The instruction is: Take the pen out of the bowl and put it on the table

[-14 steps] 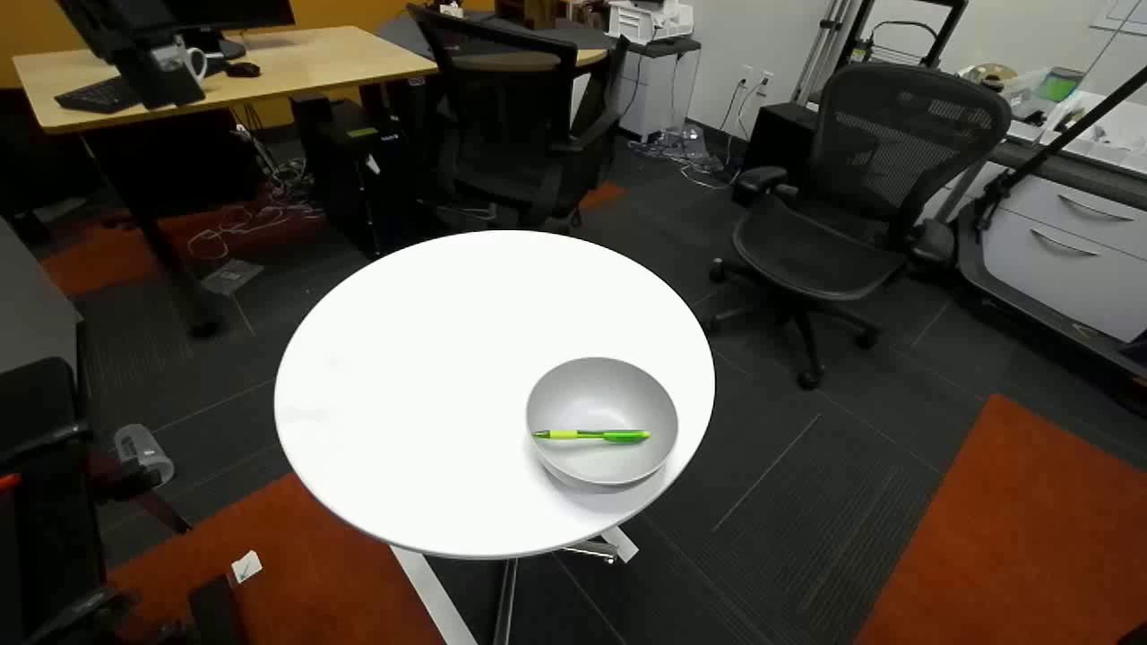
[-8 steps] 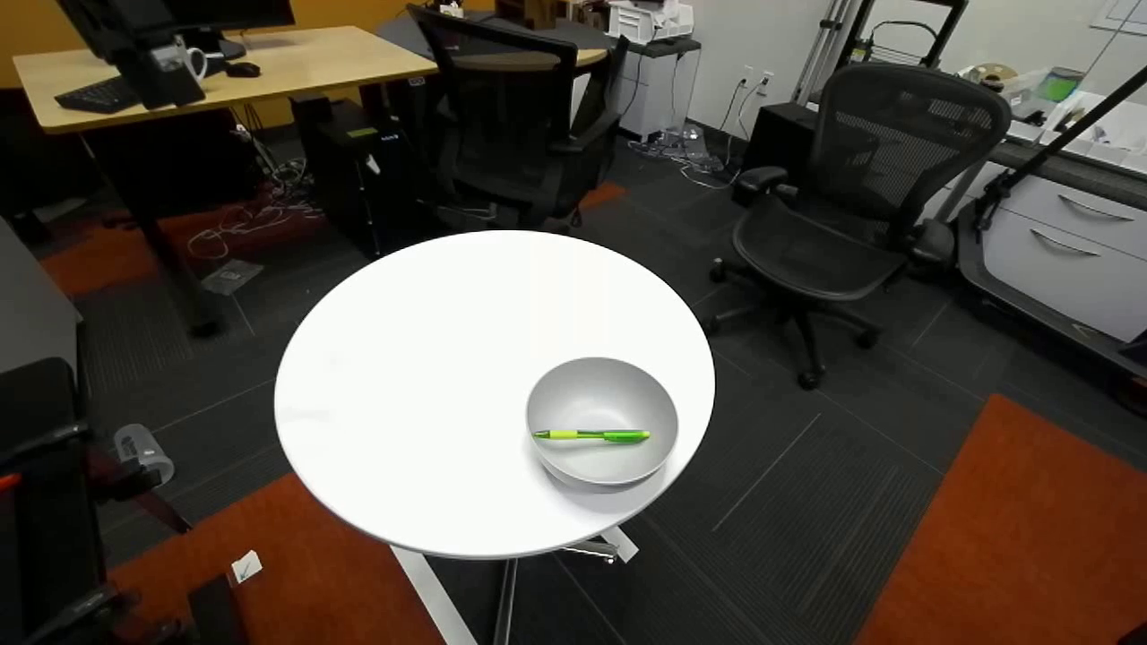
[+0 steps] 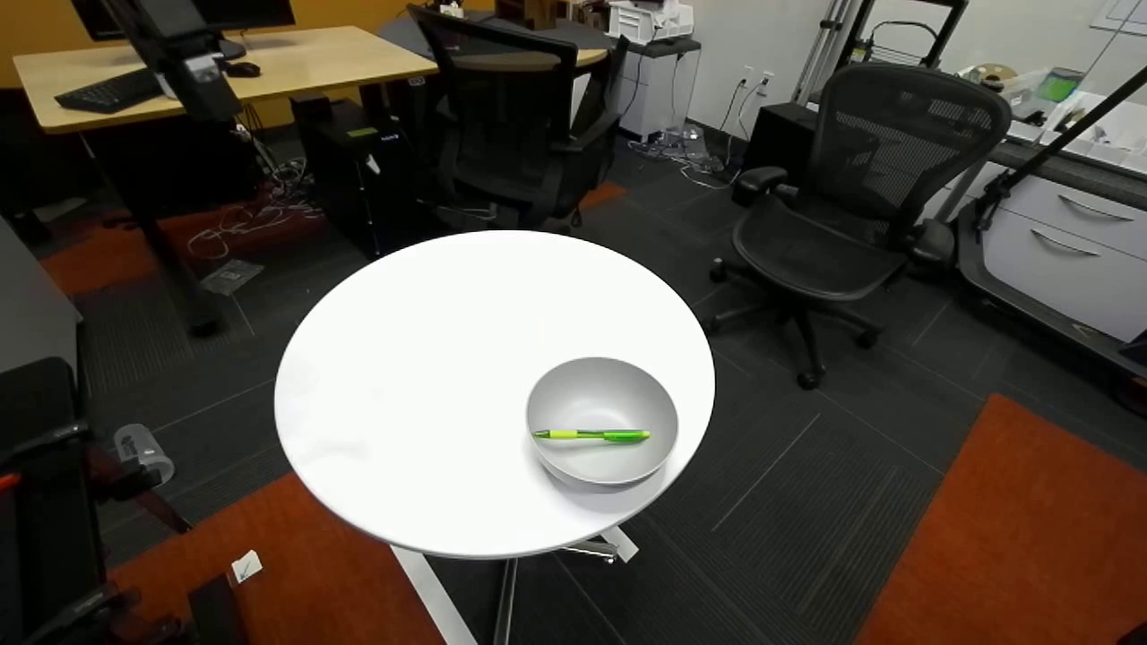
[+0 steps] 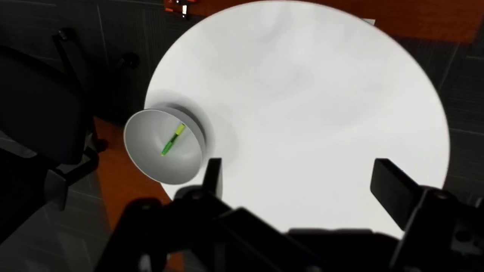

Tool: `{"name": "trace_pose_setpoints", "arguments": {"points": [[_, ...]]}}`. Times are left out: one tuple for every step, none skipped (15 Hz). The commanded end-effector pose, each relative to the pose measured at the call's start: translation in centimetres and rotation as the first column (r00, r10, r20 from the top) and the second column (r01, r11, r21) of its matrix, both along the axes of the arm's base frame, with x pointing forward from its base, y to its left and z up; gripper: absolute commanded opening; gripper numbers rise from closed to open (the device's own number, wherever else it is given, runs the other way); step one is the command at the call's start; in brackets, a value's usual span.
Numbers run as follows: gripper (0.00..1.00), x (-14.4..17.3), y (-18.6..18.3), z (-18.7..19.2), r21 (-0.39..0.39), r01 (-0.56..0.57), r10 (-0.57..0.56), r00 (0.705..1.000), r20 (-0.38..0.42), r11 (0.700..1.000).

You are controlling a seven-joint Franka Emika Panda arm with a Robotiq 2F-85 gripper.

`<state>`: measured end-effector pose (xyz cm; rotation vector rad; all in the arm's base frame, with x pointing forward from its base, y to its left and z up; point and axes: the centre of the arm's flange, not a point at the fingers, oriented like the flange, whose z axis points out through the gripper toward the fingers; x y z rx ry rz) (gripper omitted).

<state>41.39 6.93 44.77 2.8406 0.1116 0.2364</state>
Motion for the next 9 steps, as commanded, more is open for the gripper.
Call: {"name": "trace_pose_setpoints", "arguments": {"points": [[1.00, 3.3, -5.1, -0.5, -0.003, 0.120, -0.120, 0.992, 0.051, 0.993], [1.00, 4.1, -6.9, -0.6, 0.012, 0.157, -0.158, 0.985, 0.064, 0.988], [1.00, 4.9, -8.3, -0.8, 0.028, 0.192, -0.193, 0.978, 0.078, 0.981], [1.00, 5.8, -9.9, -1.1, 0.049, 0.230, -0.234, 0.968, 0.093, 0.972], [1.00, 6.7, -11.5, -1.4, 0.082, 0.269, -0.277, 0.956, 0.102, 0.960], [1.00, 7.5, -12.8, -1.9, 0.100, 0.303, -0.313, 0.943, 0.114, 0.948], [1.00, 8.5, -14.1, -2.3, 0.124, 0.337, -0.351, 0.929, 0.120, 0.933], [1.00, 9.4, -15.3, -2.9, 0.136, 0.368, -0.385, 0.914, 0.129, 0.920], [1.00, 10.2, -16.4, -3.4, 0.153, 0.393, -0.413, 0.901, 0.135, 0.907]]}}
